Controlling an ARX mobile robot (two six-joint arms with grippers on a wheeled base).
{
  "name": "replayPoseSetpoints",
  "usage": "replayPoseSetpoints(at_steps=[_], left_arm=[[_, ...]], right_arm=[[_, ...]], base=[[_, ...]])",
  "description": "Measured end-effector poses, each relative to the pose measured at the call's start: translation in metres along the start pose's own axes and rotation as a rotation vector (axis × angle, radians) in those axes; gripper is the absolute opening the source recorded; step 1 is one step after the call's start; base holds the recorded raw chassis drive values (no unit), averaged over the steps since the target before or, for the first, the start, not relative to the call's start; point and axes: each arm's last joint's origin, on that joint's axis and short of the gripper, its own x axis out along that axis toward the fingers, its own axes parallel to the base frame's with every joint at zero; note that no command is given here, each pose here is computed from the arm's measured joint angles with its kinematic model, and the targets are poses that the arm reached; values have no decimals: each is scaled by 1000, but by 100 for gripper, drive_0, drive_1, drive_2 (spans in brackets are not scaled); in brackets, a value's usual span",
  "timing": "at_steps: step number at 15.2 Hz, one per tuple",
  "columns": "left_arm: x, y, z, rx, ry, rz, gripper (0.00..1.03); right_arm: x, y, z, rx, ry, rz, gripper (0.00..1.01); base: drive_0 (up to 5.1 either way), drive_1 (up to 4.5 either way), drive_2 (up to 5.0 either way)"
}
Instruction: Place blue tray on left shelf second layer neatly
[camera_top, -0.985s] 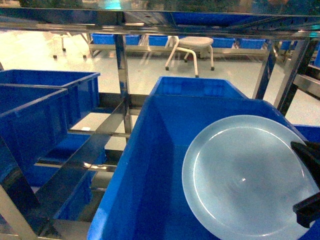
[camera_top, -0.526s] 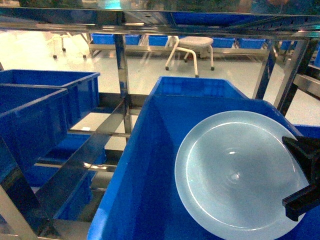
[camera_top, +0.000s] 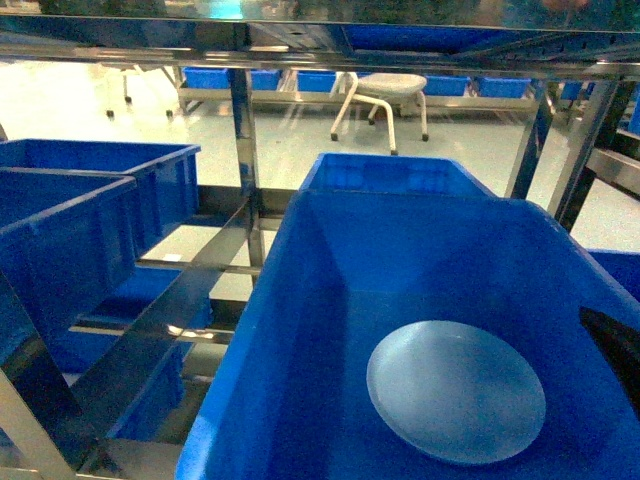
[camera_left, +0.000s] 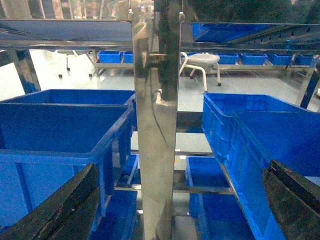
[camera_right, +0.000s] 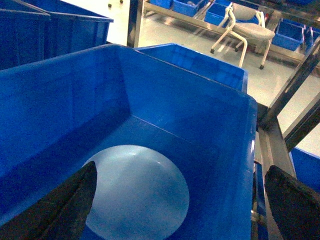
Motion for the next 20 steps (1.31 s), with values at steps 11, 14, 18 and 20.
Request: replayPoseSetpoints(at_steps=[11,14,18,20], left_arm=[[0,0,0,0,0,0,98],[0,0,0,0,0,0,98],[0,0,0,0,0,0,98],[0,0,0,0,0,0,98]], right_arm=[[-86,-5,30,34,-57,-25,98],[-114,-2,41,46,-78,-44,98],[-139,-1,53,72,-115,-77,98],[-139,-2,50,95,-99,-75,98]], base=[[0,0,0],[0,0,0],[0,0,0],[0,0,0]])
